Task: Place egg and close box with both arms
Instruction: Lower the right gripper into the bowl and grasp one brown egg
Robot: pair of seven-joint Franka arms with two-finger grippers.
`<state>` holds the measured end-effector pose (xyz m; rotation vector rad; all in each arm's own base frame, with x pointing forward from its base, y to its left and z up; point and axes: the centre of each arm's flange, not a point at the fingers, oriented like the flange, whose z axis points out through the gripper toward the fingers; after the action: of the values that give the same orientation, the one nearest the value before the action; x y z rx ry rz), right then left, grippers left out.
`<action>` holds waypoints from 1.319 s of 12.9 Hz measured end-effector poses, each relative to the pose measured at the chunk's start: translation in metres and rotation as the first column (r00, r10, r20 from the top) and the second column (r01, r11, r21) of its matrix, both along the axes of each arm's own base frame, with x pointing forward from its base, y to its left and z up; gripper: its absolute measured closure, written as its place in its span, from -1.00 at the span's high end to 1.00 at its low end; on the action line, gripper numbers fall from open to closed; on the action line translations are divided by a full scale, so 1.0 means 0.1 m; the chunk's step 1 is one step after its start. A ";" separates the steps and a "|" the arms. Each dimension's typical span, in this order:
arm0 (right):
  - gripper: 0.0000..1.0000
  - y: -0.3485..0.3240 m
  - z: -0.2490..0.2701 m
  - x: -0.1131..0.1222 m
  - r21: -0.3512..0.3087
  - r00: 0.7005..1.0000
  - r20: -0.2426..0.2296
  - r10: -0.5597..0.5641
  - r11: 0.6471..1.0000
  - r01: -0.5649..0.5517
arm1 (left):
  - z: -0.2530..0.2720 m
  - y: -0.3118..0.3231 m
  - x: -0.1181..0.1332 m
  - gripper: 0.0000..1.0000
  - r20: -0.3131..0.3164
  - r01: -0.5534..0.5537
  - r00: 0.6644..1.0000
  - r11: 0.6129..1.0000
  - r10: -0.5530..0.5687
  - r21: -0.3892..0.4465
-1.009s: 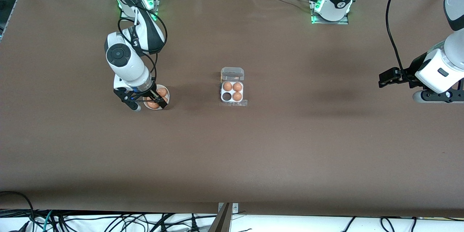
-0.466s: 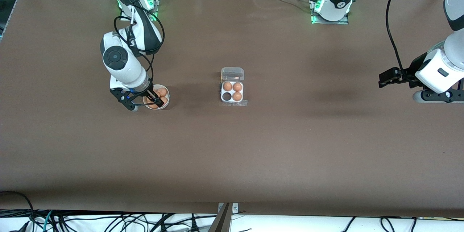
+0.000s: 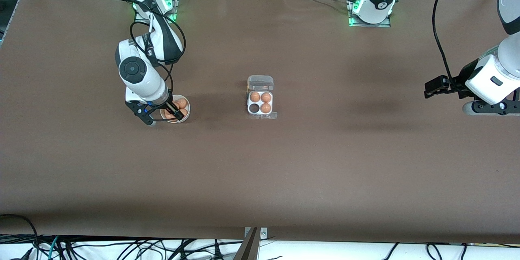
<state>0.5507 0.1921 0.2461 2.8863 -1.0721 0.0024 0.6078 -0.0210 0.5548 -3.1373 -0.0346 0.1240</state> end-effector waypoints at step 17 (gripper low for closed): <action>-0.05 -0.05 -0.09 0.00 -0.009 1.000 -0.016 0.010 1.000 -0.010 | -0.01 0.00 0.00 1.00 -0.001 0.000 1.000 1.000 0.000 0.000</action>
<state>0.5508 0.1869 0.2367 2.8786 -1.0517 -0.0151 0.6080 -0.0210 0.5540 -3.1371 -0.0346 0.1260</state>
